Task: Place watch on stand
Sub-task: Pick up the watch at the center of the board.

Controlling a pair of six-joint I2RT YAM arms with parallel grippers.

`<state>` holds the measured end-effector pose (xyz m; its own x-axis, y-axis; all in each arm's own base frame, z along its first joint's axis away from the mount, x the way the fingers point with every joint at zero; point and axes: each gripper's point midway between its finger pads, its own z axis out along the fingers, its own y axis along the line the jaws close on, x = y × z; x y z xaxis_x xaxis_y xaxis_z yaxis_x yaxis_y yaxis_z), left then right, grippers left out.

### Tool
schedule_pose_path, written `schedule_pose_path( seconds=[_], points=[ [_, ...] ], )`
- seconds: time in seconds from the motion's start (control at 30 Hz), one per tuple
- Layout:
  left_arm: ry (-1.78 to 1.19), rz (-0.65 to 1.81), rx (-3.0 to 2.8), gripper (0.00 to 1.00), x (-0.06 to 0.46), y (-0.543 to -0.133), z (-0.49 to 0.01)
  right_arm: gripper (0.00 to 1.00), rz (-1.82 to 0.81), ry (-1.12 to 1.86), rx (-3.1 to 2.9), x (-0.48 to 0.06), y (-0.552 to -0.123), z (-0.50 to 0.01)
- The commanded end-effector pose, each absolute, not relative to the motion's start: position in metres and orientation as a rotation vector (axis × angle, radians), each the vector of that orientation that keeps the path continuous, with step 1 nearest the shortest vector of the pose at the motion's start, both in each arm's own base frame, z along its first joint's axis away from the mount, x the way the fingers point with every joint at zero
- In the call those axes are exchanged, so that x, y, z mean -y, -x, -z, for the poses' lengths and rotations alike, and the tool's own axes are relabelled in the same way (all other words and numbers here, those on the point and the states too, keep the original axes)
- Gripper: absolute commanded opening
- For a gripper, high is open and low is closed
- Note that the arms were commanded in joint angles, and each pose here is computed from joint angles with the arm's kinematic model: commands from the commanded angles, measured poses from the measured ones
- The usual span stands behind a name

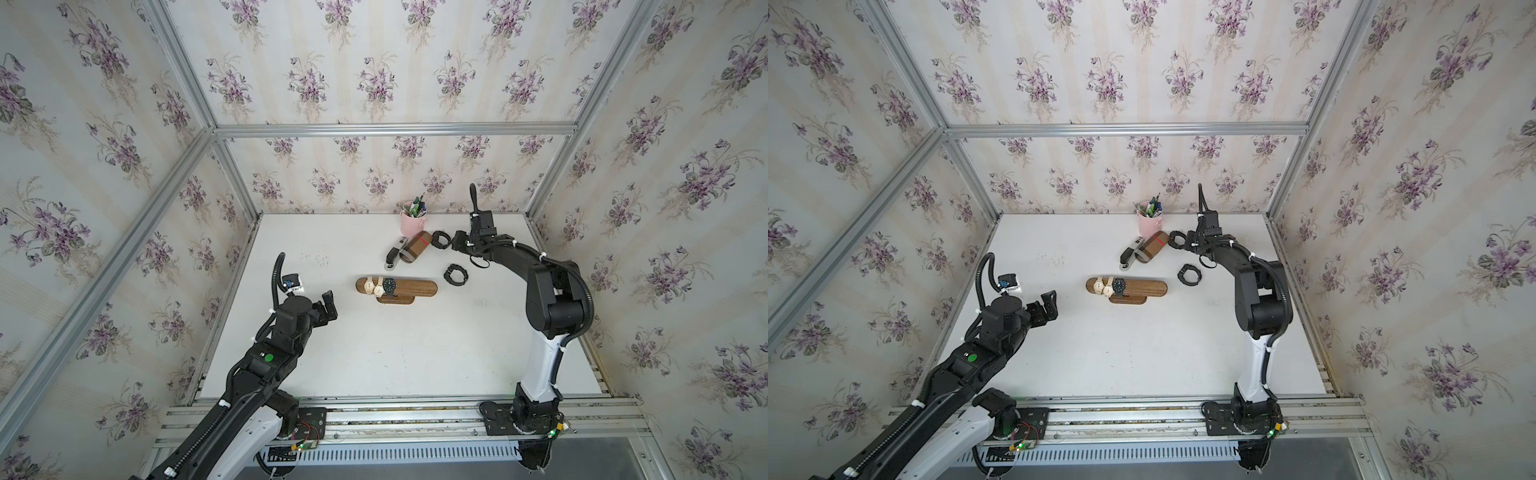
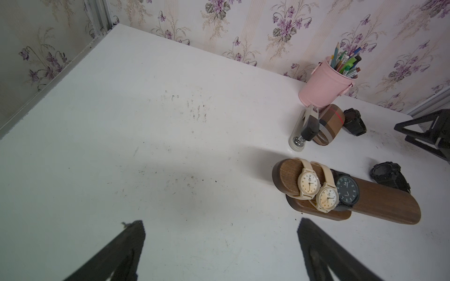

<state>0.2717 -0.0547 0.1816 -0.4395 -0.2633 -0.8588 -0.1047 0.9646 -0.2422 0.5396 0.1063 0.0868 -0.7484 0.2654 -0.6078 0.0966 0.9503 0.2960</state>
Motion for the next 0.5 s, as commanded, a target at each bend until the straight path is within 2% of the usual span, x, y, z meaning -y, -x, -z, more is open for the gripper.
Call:
schedule_pose_path(
  seconds=[0.0,0.23,0.47],
  points=[
    [0.3,0.208,-1.939,0.99,0.052,-0.277,-0.197,0.53,-0.287,-0.261,-2.474,-0.106,-0.552,-0.069],
    [0.322,0.217,-1.899,0.99,0.048,-0.274,-0.196,0.51,-0.268,-0.265,-2.509,-0.11,-0.583,-0.048],
    [0.305,0.238,-1.9,0.99,0.052,-0.274,-0.193,0.43,-0.268,-0.25,-2.554,-0.115,-0.594,-0.019]
  ],
)
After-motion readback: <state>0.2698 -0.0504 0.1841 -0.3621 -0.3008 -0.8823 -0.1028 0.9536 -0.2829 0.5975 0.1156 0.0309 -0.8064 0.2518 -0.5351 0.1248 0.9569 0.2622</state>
